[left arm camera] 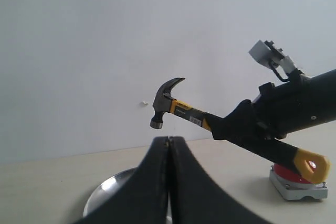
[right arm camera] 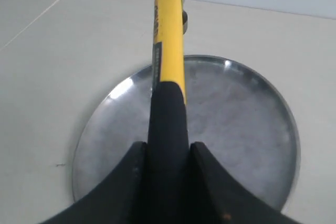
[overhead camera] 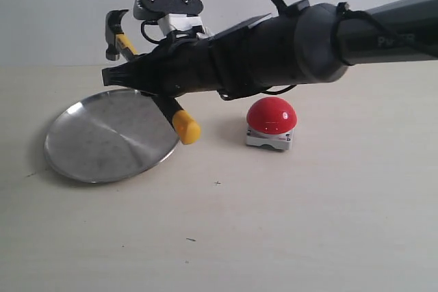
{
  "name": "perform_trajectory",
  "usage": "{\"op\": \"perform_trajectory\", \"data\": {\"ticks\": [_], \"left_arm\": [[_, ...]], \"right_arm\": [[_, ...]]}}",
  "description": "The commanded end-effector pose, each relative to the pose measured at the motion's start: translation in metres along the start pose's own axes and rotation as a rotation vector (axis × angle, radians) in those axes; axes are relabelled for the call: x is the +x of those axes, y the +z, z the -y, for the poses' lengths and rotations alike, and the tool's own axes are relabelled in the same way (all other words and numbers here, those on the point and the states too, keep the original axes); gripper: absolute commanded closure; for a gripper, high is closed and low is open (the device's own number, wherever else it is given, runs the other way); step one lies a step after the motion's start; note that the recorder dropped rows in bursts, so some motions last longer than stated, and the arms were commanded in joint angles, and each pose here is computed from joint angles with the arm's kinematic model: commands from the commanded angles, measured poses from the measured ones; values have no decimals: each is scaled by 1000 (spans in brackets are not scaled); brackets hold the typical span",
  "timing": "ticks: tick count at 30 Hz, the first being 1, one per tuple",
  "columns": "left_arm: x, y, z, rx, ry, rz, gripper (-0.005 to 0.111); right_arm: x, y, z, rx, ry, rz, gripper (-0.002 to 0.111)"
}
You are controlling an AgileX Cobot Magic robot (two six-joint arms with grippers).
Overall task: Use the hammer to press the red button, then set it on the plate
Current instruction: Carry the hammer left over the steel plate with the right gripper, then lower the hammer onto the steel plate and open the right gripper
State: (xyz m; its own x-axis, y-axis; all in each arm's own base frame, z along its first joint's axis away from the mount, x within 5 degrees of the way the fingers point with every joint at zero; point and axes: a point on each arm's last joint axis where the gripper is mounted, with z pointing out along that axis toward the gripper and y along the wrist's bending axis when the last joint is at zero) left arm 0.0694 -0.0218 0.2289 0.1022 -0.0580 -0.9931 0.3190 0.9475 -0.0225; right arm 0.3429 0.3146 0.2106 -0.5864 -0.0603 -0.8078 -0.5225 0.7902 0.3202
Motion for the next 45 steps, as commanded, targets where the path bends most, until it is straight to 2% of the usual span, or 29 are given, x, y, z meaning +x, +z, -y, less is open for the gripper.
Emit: {"op": "perform_trajectory", "data": {"ticks": [1, 16, 24, 28, 37, 41, 45], "left_arm": [[1, 0, 0, 1, 5, -1, 107], [1, 0, 0, 1, 5, -1, 107], [1, 0, 0, 1, 5, -1, 107], [1, 0, 0, 1, 5, -1, 107], [1, 0, 0, 1, 5, -1, 107], [1, 0, 0, 1, 5, -1, 107], [1, 0, 0, 1, 5, -1, 107]], "right_arm": [[-14, 12, 2, 46, 8, 61, 108], [5, 81, -3, 2, 4, 46, 108], [27, 101, -2, -55, 179, -11, 108], [32, 103, -5, -103, 178, -35, 108], [49, 114, 3, -80, 146, -67, 108], [50, 115, 3, -80, 68, -66, 108], [50, 115, 3, -79, 61, -65, 108]]}}
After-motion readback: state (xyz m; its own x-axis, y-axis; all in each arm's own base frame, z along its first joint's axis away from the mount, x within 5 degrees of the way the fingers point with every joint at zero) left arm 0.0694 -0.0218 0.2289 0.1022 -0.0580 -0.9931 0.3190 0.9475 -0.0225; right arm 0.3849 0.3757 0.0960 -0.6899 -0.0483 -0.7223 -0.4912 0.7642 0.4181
